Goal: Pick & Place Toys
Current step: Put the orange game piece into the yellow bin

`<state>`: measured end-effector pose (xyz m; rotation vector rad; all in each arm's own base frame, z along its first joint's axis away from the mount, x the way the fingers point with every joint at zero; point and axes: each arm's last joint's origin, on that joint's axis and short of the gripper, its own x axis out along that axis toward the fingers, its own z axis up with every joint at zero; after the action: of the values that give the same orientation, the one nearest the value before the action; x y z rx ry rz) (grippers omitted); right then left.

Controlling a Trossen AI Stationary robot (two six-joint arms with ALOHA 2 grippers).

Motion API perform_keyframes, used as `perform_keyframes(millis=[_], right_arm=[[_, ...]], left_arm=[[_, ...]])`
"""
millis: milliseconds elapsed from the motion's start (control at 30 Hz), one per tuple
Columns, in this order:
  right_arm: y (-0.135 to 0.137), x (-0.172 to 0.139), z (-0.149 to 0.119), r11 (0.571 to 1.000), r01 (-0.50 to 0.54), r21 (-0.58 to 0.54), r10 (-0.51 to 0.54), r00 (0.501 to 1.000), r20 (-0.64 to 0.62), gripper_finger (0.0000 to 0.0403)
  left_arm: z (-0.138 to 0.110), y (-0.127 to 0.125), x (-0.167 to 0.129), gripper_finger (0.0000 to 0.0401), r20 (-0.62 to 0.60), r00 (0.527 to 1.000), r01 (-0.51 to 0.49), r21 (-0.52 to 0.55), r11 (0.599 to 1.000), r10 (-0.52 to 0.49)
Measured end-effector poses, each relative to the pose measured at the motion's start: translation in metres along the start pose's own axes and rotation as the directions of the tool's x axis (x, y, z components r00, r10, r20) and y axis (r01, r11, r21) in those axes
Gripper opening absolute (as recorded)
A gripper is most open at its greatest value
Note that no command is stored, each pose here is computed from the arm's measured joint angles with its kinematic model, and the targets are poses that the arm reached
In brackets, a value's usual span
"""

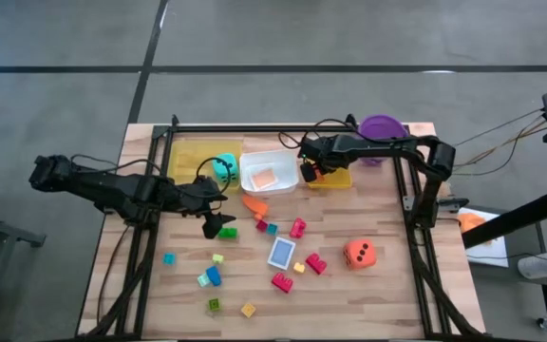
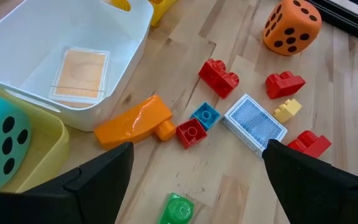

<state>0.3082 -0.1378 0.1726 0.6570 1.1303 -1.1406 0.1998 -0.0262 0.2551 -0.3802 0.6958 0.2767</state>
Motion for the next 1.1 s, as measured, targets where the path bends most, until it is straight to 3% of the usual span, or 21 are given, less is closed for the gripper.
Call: perform_keyframes(millis=[1100], right_arm=[[0.0028,0.0061,-0.0006,0.999,0.008,-0.041,-0.008,1.0,-0.008,0.0008]], left_arm=[[-0.0006,0.0004,0.0,0.0354,-0.006,1.0,-0.004,0.001,1.0,0.004]])
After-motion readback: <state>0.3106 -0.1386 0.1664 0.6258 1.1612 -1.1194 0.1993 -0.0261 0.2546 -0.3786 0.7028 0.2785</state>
